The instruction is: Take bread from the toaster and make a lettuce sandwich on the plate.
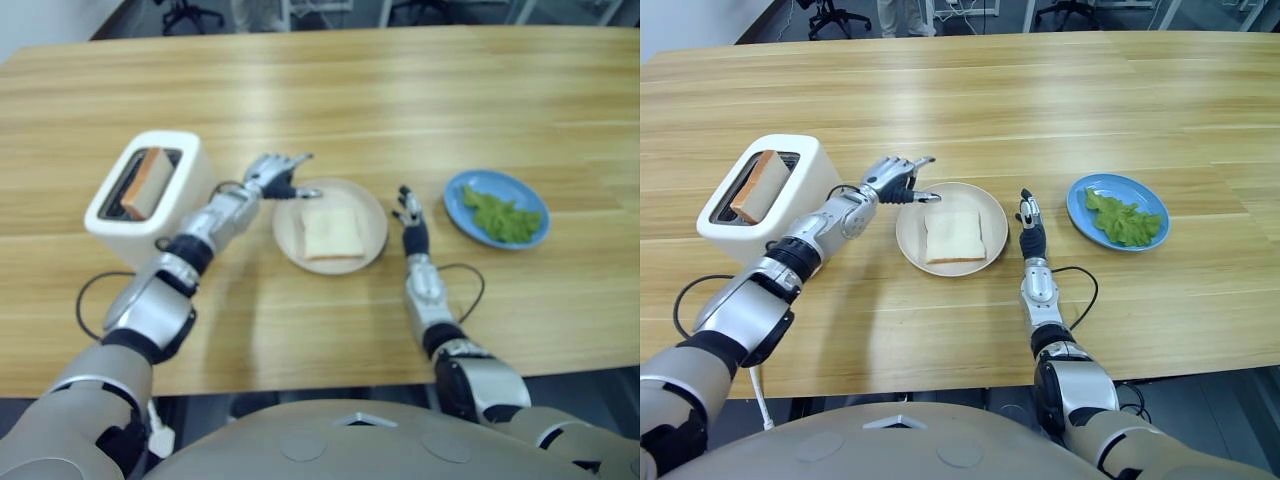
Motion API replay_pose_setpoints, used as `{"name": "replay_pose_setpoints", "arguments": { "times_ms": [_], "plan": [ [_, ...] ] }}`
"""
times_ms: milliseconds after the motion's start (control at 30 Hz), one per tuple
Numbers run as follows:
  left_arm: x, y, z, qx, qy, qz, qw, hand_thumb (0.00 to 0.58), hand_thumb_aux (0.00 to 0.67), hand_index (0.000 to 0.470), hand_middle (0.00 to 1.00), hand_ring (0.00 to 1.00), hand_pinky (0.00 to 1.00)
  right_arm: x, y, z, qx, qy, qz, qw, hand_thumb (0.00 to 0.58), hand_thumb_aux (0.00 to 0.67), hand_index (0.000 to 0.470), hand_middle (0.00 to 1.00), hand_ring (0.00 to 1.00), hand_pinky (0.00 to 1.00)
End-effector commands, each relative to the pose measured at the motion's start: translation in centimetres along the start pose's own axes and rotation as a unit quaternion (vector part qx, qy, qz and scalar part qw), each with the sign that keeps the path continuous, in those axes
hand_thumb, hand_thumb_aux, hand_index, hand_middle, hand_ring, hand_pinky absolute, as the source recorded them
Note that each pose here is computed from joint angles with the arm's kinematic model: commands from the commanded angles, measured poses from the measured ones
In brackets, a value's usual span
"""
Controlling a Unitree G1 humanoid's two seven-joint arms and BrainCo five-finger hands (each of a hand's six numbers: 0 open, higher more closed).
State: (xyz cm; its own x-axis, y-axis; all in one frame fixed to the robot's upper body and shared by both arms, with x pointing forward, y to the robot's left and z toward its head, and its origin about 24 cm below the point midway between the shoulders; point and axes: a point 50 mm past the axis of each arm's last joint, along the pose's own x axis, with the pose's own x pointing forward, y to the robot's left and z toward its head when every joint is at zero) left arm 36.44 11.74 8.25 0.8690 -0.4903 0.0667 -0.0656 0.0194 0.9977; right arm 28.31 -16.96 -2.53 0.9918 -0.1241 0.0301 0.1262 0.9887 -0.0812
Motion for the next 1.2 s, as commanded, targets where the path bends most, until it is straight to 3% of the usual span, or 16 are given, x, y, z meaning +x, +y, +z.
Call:
{"name": "replay_pose_setpoints", "arguments": {
  "times_ms": [33, 200, 333, 467, 500, 600, 767, 967, 1200],
  "plan": [
    [-0.8, 1.0, 0.4, 0.088, 0.006, 0.026, 0.996, 0.0, 0.0, 0.0, 0.0, 0.0, 0.0, -0.7, 0.0, -1.1, -0.002, 0.031, 0.0, 1.0, 0.0, 0.0, 0.0, 0.0, 0.0, 0.0],
    [-3.1, 4.1, 1.8, 0.099, -0.005, 0.09, 0.991, 0.0, 0.0, 0.0, 0.0, 0.0, 0.0, -0.3, 0.1, 0.1, -0.017, -0.008, 0.009, 1.0, 0.0, 0.0, 0.0, 0.0, 0.0, 0.0],
    [-5.2, 2.7, 2.6, -0.107, 0.002, 0.041, 0.993, 0.0, 0.0, 0.0, 0.0, 0.0, 0.0, -0.1, 0.0, 3.7, -0.059, -0.122, 0.028, 0.99, 0.0, 0.0, 0.0, 0.0, 0.0, 0.0],
    [-7.5, 1.4, 4.6, -0.28, -0.004, 0.035, 0.959, 0.0, 0.0, 0.0, 0.0, 0.0, 0.0, -0.7, -1.1, 8.4, -0.135, -0.222, 0.036, 0.965, 0.0, 0.0, 0.0, 0.0, 0.0, 0.0],
    [-8.1, 0.8, 5.1, -0.347, 0.007, 0.035, 0.937, 0.0, 0.0, 0.0, 0.0, 0.0, 0.0, -0.8, -2.2, 10.0, -0.176, -0.248, 0.026, 0.952, 0.0, 0.0, 0.0, 0.0, 0.0, 0.0],
    [-9.5, -0.7, 5.8, -0.467, 0.041, 0.037, 0.883, 0.0, 0.0, 0.0, 0.0, 0.0, 0.0, -1.1, -5.7, 14.3, -0.323, -0.29, -0.008, 0.901, 0.0, 0.0, 0.0, 0.0, 0.0, 0.0],
    [-10.3, -1.6, 5.9, -0.507, 0.069, 0.043, 0.858, 0.0, 0.0, 0.0, 0.0, 0.0, 0.0, 0.1, -10.9, 16.9, -0.542, -0.257, -0.04, 0.799, 0.0, 0.0, 0.0, 0.0, 0.0, 0.0],
    [-10.3, -0.2, 6.7, -0.505, 0.047, 0.067, 0.859, 0.0, 0.0, 0.0, 0.0, 0.0, 0.0, 3.4, -18.1, 15.0, -0.777, -0.12, -0.022, 0.618, 0.0, 0.0, 0.0, 0.0, 0.0, 0.0],
    [-10.3, 0.4, 7.2, -0.512, 0.037, 0.081, 0.855, 0.0, 0.0, 0.0, 0.0, 0.0, 0.0, 4.5, -21.1, 11.3, -0.84, -0.006, 0.0, 0.543, 0.0, 0.0, 0.0, 0.0, 0.0, 0.0]
  ]
}}
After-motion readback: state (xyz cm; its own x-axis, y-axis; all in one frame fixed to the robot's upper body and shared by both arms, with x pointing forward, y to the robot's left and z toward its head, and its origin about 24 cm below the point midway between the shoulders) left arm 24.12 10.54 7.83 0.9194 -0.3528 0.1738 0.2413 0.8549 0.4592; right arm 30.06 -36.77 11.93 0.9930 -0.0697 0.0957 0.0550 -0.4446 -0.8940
